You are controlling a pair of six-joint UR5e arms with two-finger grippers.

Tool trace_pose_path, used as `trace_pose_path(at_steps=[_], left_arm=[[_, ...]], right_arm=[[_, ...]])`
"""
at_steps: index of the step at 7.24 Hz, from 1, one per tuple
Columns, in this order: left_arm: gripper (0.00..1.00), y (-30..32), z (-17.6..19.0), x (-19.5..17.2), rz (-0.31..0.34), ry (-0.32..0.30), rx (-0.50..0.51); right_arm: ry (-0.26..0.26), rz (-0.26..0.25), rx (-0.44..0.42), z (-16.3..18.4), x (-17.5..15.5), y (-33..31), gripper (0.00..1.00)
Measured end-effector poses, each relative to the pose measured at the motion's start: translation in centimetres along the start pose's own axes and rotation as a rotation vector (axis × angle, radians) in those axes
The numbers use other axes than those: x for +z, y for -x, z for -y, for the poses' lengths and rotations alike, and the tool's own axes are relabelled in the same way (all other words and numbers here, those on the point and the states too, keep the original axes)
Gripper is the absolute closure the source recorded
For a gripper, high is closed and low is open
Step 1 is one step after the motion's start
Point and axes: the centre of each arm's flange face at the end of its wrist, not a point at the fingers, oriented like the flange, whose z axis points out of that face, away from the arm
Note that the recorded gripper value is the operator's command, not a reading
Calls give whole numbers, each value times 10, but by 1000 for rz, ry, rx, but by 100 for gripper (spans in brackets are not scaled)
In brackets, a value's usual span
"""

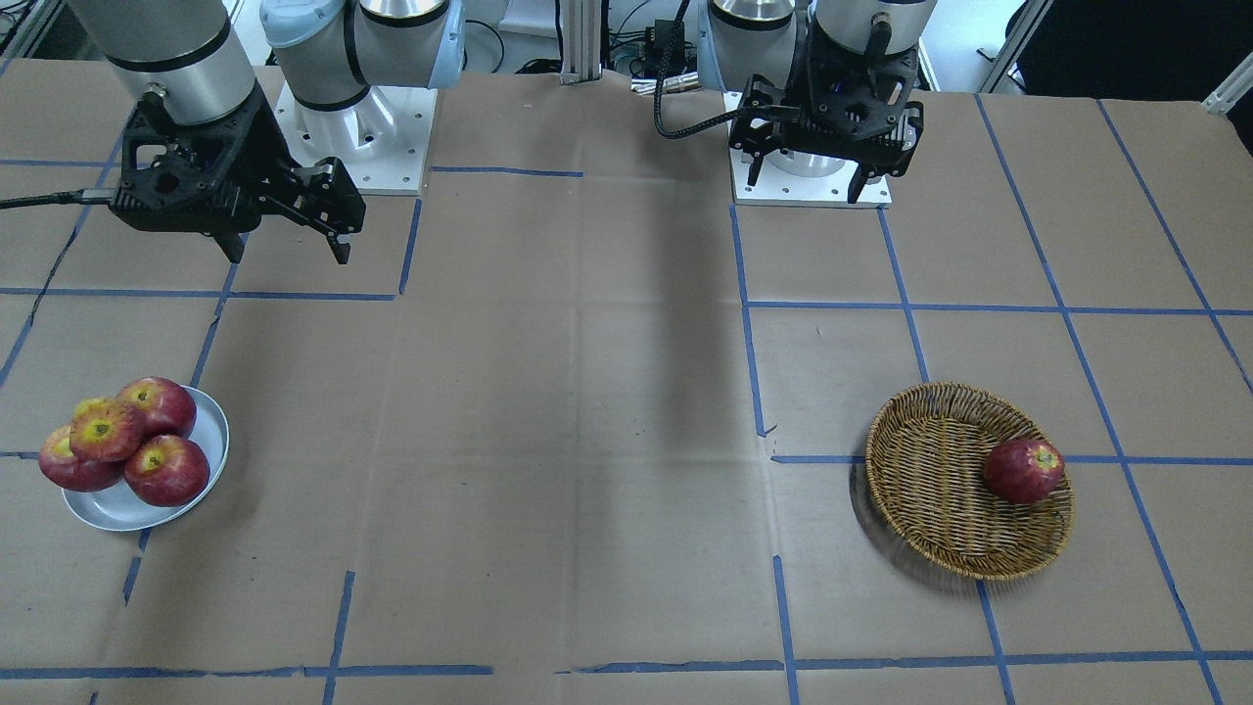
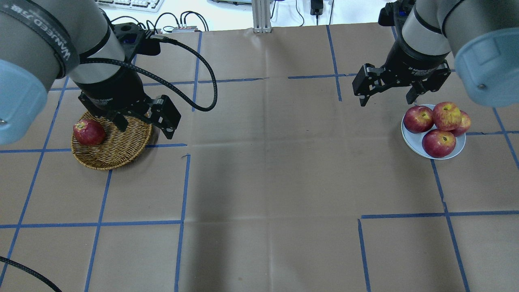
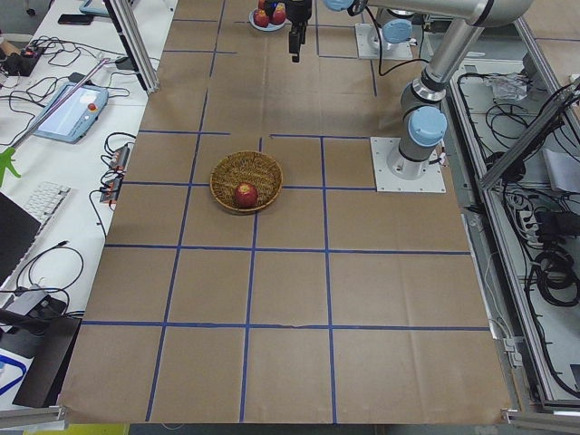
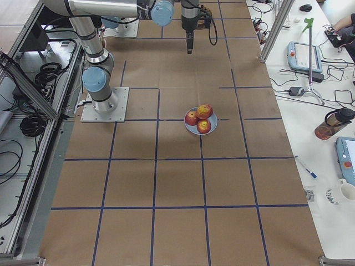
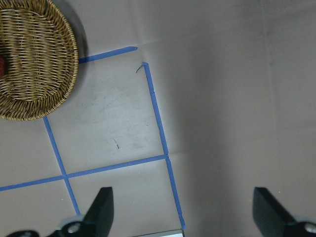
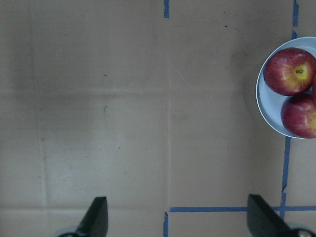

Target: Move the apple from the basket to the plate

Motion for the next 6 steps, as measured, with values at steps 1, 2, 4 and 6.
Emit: trace_pose_path(at_steps=[1, 2, 4, 6], left_arm=[[1, -1, -4, 8, -4, 13, -1], [1, -1, -6, 12, -6, 19, -1], [1, -1, -7, 10, -5, 17, 0], [1, -1, -6, 4, -3, 5, 3]], right_arm=[[-2, -8, -1, -1, -2, 1, 0], [-5, -11, 0, 0, -3, 0, 0], [-7, -14, 2, 0, -4, -1, 0], [-7, -13, 1, 0, -4, 0, 0]])
